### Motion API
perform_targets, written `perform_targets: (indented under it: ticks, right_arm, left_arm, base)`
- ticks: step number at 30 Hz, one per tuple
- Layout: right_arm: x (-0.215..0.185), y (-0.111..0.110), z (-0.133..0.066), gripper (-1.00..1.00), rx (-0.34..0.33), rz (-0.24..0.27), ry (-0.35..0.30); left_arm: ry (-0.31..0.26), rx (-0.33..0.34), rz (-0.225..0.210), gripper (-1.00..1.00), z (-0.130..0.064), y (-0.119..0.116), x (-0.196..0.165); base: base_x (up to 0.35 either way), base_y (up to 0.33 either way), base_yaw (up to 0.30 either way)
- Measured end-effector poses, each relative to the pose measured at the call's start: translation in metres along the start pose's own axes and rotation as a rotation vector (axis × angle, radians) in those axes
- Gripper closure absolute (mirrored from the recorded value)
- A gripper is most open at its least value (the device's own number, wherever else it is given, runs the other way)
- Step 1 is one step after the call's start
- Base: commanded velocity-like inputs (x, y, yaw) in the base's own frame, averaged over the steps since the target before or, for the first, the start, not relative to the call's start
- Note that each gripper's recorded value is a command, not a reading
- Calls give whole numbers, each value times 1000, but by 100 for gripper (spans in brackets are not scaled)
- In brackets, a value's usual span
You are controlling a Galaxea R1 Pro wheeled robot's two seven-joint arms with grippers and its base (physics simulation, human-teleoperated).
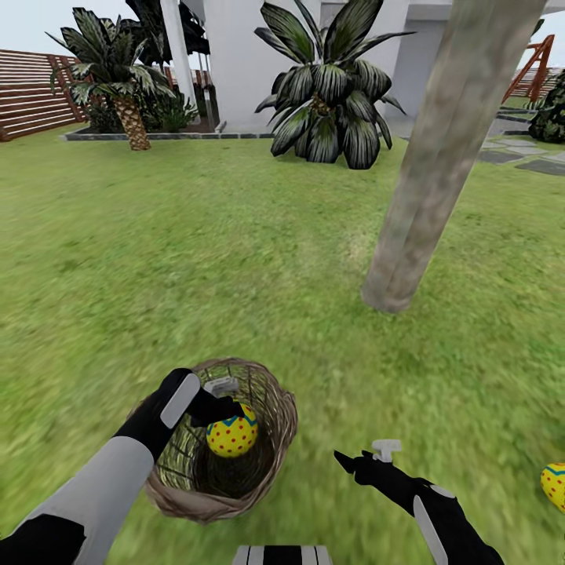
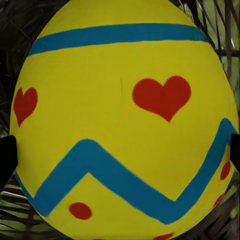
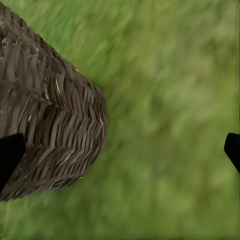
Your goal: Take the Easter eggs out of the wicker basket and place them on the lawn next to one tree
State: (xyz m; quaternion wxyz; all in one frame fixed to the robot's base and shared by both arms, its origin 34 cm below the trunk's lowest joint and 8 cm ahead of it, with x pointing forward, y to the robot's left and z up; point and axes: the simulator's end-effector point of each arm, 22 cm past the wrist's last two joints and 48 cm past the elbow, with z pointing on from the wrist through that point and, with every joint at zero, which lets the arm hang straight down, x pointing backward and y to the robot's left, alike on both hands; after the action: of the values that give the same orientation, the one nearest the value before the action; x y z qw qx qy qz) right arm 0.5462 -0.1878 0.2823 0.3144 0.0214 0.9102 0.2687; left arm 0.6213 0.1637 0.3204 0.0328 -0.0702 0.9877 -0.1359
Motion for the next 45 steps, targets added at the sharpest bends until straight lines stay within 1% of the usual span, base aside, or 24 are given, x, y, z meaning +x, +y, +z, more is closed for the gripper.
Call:
perform_targets:
  ticks: [18, 21, 24, 27, 35, 39, 45]
  right_arm:
    - [-31, 18, -21, -100, 1, -1, 0]
    - [-36, 20, -25, -100, 4, -3, -1]
    - [-42, 22, -28, -100, 5, -4, -1]
    - [-47, 25, -32, -100, 7, -4, -1]
    - [-60, 32, -41, -100, 8, -3, -1]
    - [-66, 36, -46, -100, 9, -2, 0]
    - [-75, 42, -53, -100, 9, -2, 0]
  left_arm:
    - [3, -3, -2, 100, -37, -10, -11]
    - [25, -14, -10, 100, -39, -7, -6]
    - [29, -19, -13, 100, -45, -7, -10]
    - [71, -43, -33, 100, -45, 2, -4]
    - [86, -53, -40, 100, -60, 0, -7]
    - [134, -78, -62, 100, -63, 8, -1]
    - [160, -89, -75, 100, -73, 9, 2]
  base:
    - [0, 0, 0]
    - [0, 0, 0]
    - [0, 0, 0]
    - [0, 0, 0]
    - [0, 0, 0]
    - [0, 0, 0]
    - [0, 0, 0]
